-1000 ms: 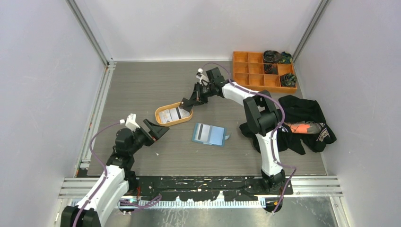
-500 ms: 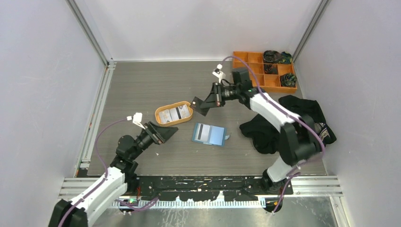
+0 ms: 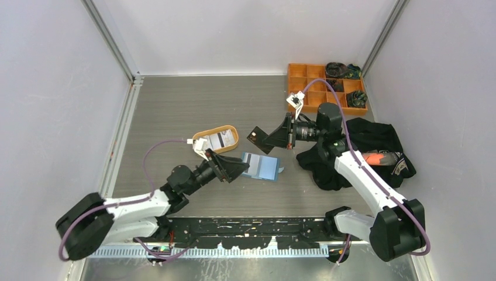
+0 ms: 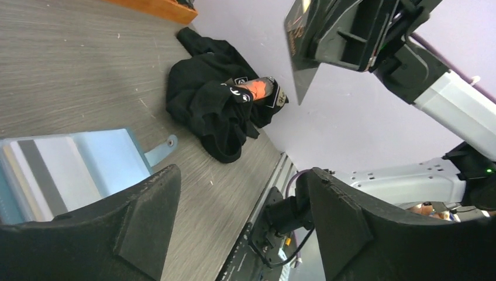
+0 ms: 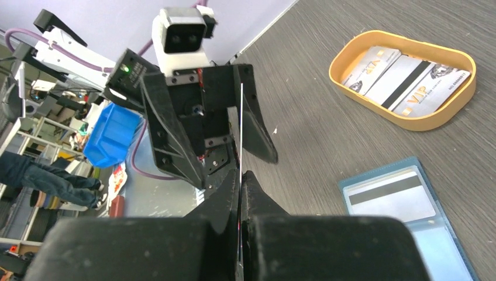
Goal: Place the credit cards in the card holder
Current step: Pick up the credit card from the storage box, then insert the credit card into the card holder.
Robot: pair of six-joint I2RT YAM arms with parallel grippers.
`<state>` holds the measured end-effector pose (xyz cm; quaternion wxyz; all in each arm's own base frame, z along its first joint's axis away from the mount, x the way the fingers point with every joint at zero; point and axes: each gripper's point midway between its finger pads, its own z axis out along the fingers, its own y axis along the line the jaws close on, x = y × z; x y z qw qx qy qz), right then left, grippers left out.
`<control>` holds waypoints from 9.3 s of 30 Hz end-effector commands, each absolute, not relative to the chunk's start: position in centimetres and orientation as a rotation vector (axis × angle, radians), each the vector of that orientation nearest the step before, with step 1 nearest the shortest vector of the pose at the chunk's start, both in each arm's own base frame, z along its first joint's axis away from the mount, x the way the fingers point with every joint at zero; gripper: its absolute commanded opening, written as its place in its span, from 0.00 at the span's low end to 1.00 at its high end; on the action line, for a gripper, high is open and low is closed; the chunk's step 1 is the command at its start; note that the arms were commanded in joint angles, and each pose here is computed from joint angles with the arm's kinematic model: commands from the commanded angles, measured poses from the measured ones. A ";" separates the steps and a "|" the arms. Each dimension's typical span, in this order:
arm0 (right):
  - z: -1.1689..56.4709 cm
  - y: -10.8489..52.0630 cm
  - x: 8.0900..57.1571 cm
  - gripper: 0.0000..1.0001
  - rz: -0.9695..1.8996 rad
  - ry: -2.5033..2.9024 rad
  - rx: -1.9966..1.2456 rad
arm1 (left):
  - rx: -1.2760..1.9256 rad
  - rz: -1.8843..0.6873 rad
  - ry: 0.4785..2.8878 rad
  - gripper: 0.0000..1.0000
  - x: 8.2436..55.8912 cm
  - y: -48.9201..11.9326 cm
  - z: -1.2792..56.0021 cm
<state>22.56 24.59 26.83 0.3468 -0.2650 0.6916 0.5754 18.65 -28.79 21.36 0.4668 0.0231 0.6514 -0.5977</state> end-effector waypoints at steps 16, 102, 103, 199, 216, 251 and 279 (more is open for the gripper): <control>29.2 25.5 20.9 0.01 1.550 1.642 -0.811 | -0.005 -1.501 1.166 0.50 21.6 -30.2 31.3; 23.7 27.4 16.5 0.01 1.661 1.739 -1.148 | 0.529 -1.501 1.497 0.50 17.5 -30.3 25.2; 23.7 27.4 16.5 0.01 1.660 1.740 -1.148 | 0.530 -1.502 1.497 0.47 17.6 -30.5 25.2; 4.7 20.5 27.2 0.33 0.619 2.544 -1.028 | -0.497 -1.221 1.977 0.00 28.5 -31.3 6.1; 2.9 19.8 27.0 0.32 0.580 2.643 -1.006 | -0.533 -1.317 1.981 0.00 27.6 -32.8 5.4; 4.6 18.2 31.2 0.38 0.397 2.581 -0.681 | -0.655 -1.162 2.193 0.00 26.4 -33.2 2.2; 1.8 17.7 30.7 0.24 0.353 2.726 -0.617 | -0.620 -1.199 2.253 0.00 26.0 -34.1 2.7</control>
